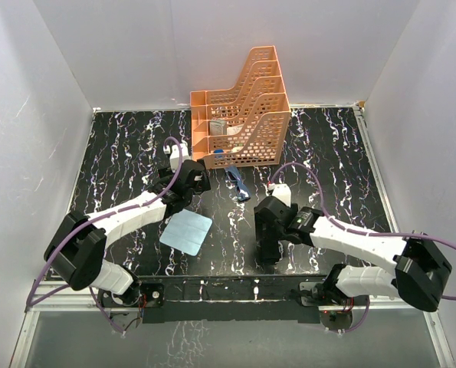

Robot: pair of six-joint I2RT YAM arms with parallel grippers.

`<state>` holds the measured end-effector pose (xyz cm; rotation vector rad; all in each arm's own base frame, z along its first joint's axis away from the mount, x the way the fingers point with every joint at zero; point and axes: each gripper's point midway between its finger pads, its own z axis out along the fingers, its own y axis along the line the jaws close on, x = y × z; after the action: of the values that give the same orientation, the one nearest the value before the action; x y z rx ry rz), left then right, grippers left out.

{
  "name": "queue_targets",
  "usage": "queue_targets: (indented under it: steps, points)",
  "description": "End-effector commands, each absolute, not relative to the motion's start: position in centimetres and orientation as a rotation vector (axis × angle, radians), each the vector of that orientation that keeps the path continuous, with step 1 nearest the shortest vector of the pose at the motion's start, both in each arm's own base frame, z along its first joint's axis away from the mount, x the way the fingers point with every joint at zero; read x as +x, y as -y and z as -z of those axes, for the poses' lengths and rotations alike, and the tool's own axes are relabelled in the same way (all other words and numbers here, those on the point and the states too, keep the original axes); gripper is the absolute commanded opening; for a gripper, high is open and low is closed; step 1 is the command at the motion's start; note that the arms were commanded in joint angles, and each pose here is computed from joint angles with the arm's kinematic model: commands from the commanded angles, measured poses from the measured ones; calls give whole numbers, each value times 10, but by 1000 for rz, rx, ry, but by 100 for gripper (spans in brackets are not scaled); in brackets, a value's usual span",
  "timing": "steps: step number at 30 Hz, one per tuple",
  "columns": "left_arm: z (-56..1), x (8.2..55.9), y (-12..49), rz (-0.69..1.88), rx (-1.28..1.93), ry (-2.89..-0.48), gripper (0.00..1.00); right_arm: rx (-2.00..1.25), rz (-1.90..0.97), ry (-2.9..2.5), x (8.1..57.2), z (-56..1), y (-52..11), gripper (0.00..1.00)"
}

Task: Organize the sunglasses
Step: Move the sunglasses case to the center of the board.

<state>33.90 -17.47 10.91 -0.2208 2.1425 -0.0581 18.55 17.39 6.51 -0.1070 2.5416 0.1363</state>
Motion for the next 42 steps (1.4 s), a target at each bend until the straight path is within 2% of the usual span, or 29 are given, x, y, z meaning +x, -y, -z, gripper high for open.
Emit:
queue_targets:
  steps: [1,5,8,13,27,42]
  points:
    - [-104,333,175,64,-217,-2165,92,-71,-153,-2524,190,-62,-181,76]
    - [-103,333,175,66,-216,-2166,92,-80,-155,-2541,188,-55,-183,72]
    - [-102,333,177,70,-213,-2170,92,-90,-156,-2549,188,-51,-186,61]
    - [-99,333,178,67,-207,-2182,92,-109,-172,-2557,188,-46,-191,50]
    - [-96,331,178,72,-203,-2188,91,-92,-212,-2514,191,-56,-196,49]
    - [-96,331,180,83,-198,-2191,91,-129,-370,-2331,229,-86,-240,53]
